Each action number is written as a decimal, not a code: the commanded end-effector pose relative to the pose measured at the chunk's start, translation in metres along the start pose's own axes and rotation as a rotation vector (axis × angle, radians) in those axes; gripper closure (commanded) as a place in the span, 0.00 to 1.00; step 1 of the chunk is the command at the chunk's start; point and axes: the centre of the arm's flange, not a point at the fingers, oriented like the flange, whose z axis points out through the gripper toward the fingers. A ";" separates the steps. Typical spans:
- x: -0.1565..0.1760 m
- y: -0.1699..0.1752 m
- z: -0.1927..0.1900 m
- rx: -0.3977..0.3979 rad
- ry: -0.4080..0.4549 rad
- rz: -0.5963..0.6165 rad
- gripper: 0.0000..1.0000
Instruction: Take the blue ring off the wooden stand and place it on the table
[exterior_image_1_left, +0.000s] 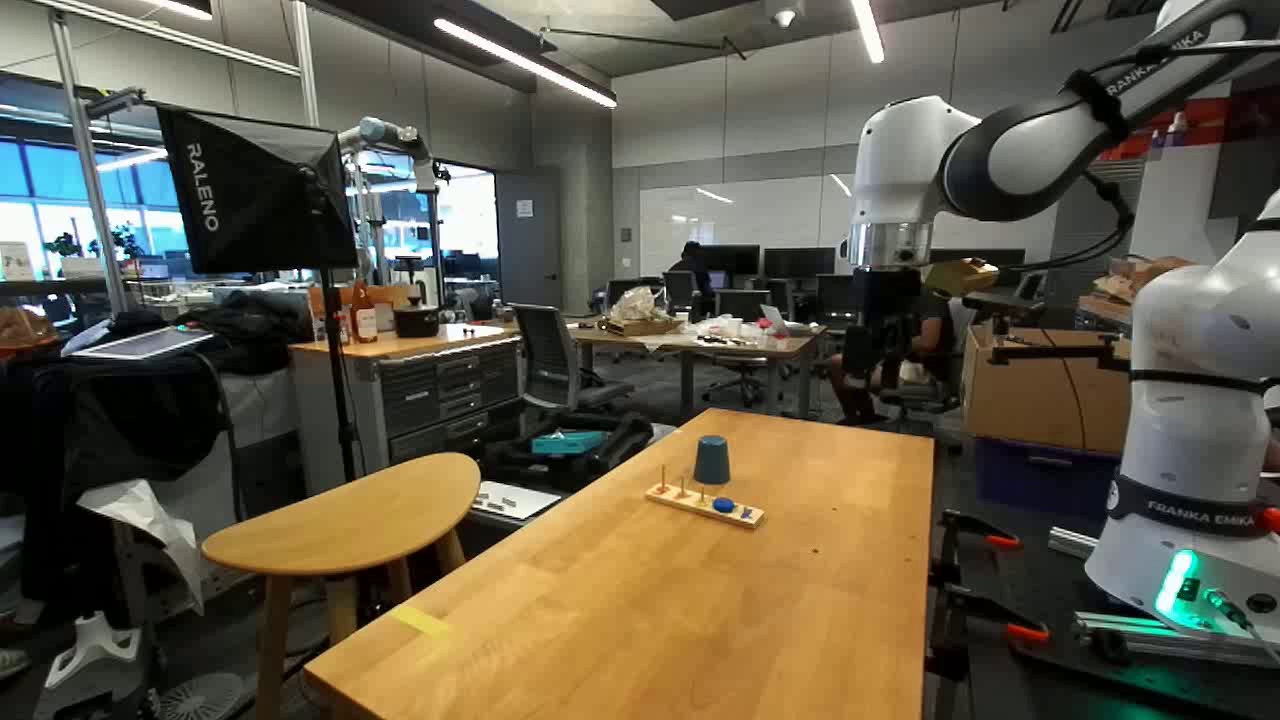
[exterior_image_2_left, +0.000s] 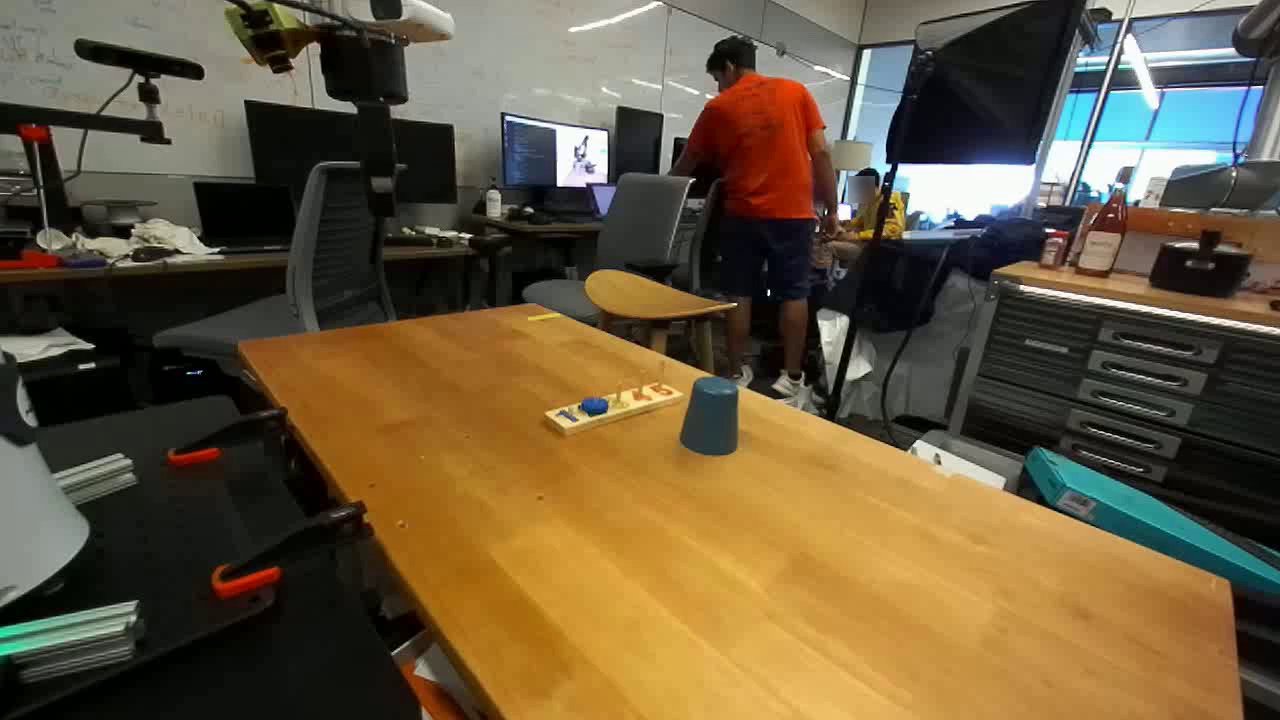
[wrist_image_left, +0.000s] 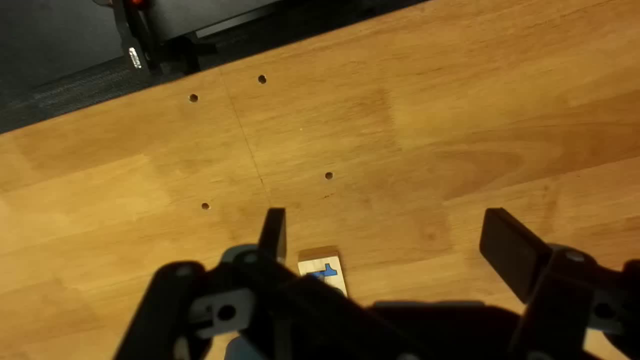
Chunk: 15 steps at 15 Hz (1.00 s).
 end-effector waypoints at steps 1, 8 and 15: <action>0.000 0.000 0.000 0.000 0.000 0.000 0.00; 0.036 0.017 0.006 0.026 0.003 0.004 0.00; 0.170 0.094 0.045 0.085 -0.001 0.029 0.00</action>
